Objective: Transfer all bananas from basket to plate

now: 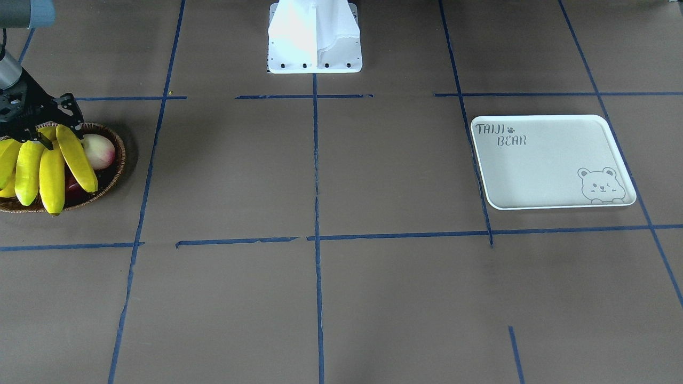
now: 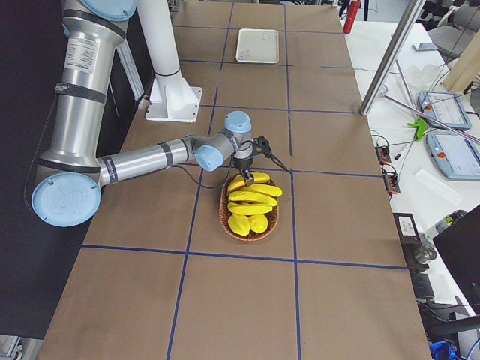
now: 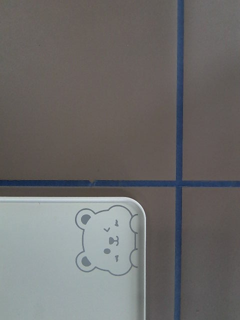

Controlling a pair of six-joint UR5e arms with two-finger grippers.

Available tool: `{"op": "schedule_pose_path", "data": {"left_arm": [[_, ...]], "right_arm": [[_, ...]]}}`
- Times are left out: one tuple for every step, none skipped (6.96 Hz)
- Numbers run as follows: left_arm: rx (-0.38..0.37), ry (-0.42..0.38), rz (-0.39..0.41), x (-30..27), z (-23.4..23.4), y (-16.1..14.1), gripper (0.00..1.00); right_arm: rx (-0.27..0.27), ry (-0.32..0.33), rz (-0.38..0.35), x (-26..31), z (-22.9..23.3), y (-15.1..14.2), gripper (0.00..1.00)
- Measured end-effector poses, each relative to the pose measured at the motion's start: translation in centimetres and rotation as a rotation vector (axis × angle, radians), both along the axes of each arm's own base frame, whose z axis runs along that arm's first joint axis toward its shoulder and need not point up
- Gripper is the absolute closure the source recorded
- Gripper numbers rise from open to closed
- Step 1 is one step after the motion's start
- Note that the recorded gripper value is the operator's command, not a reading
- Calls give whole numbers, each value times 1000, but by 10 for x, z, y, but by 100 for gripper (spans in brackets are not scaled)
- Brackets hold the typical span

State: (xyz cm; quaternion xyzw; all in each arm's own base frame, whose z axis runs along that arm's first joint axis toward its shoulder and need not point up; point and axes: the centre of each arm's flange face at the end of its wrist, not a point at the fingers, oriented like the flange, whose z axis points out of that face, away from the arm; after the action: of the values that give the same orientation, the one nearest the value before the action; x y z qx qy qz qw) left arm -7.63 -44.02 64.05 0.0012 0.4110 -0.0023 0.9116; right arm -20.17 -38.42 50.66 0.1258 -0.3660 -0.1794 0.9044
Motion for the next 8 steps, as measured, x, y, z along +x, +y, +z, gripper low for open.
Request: {"op": "schedule_pose_path", "data": {"left_arm": [[-2, 15, -1, 1, 0, 0, 0], [-5, 28, -1, 2, 1, 0, 0], [-8, 34, -3, 3, 0, 0, 0], [-11, 37, -7, 3, -1, 0, 0], [-9, 38, -11, 3, -4, -1, 0], [0, 38, -12, 3, -8, -3, 0], [20, 37, -12, 3, -17, -9, 0], [55, 35, -17, 3, -30, -21, 0]], "right_arm": [[0, 0, -3, -1, 0, 1, 94], [2, 0, -3, -1, -1, 1, 99], [5, -3, -2, -1, -3, 1, 100], [10, -8, -1, 1, -8, 3, 100], [19, -22, 7, 8, -19, 6, 100], [23, -47, 24, 22, -32, 8, 100], [8, -96, 45, 42, -48, 5, 100], [-15, -153, 59, 56, -64, -5, 100]]}}
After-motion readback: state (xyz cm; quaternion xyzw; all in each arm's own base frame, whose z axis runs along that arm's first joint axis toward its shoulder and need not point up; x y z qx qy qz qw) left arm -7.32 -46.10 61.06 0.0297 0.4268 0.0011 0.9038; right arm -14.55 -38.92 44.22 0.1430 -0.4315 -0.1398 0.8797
